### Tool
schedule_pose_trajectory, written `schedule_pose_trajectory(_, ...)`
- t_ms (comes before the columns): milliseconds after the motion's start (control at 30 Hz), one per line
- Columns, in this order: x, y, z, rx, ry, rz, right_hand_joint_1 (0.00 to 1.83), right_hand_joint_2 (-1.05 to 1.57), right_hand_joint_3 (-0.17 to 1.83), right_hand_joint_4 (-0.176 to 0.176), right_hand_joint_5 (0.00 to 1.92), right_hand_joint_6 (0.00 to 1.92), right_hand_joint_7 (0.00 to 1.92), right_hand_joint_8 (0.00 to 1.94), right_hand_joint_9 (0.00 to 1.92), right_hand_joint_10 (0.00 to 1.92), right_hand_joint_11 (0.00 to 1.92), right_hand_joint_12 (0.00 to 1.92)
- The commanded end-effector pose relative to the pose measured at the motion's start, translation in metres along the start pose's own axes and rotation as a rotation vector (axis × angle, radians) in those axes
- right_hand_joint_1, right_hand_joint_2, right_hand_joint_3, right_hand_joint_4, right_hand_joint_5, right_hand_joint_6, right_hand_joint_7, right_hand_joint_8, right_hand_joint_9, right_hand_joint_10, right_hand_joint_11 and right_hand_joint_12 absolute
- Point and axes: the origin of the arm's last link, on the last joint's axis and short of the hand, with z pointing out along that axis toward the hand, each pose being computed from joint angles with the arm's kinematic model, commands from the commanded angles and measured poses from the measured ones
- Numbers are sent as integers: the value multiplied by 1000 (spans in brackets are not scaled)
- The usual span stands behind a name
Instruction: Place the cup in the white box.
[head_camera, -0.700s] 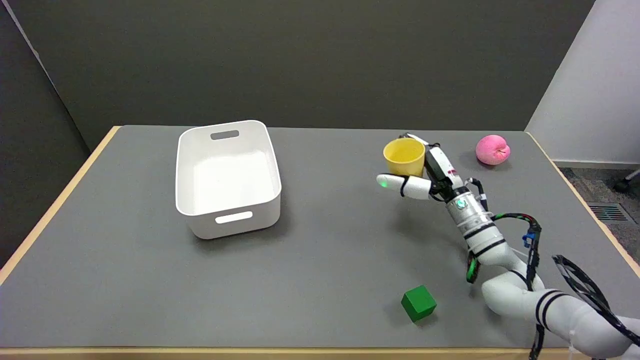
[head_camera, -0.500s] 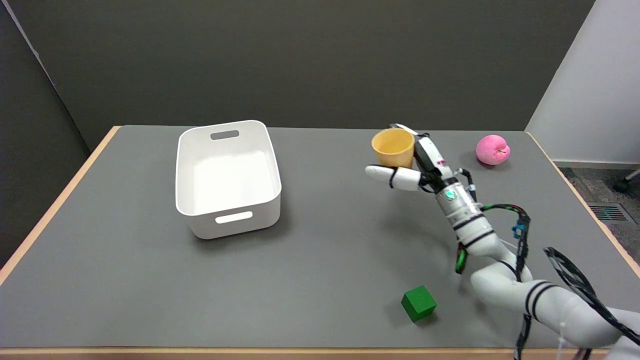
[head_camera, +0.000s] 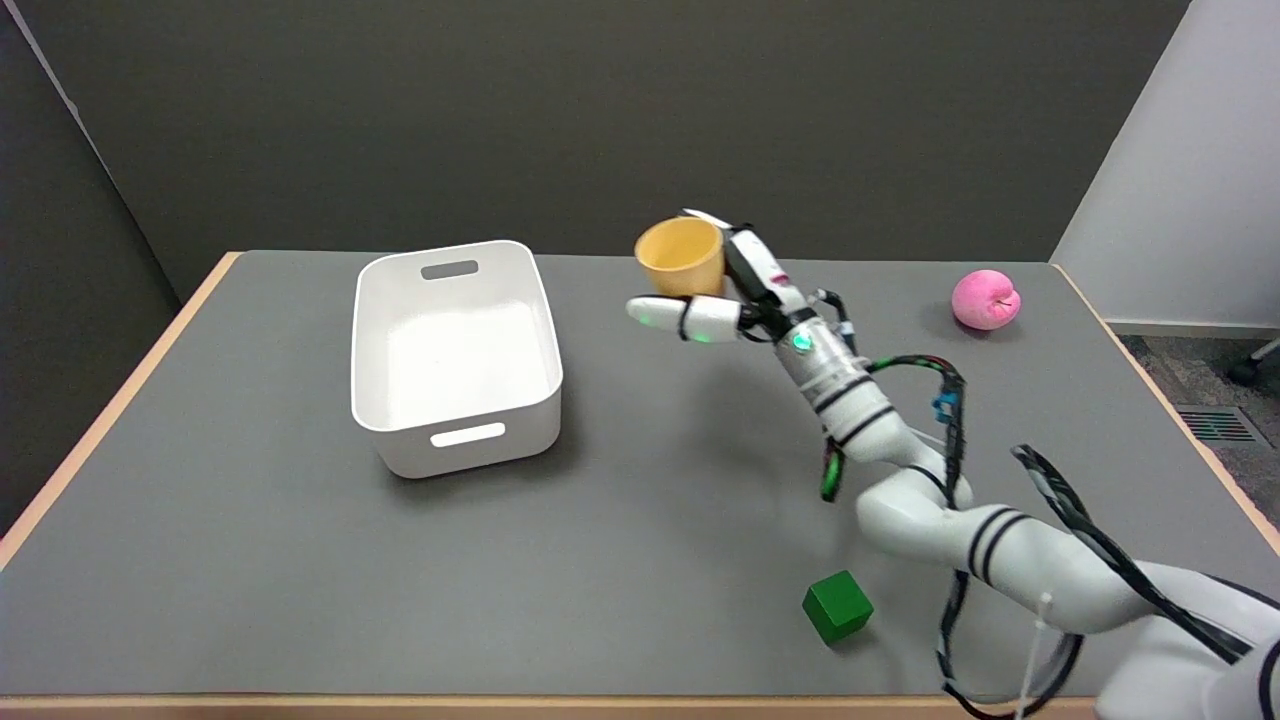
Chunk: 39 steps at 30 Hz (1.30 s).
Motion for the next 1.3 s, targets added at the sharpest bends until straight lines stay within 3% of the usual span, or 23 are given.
schedule_pose_trajectory(33, -63, -69, 73, 77, -163, -59, 1157, 1213, 168, -121, 532, 1552, 809, 1473, 772, 1460, 477, 1921)
schedule_pose_trajectory(500, -110, -97, 115, 37, -293, -351, 1168, 1186, 202, -124, 546, 1534, 825, 1443, 760, 1446, 478, 1921)
schedule_pose_trajectory(867, -121, -70, 114, -43, -338, -479, 1179, 1169, 217, -135, 556, 1518, 842, 1415, 766, 1430, 486, 1921)
schedule_pose_trajectory(1300, -124, -64, 103, -29, -331, -528, 1188, 1131, 269, -134, 580, 1496, 862, 1390, 788, 1423, 555, 1921)
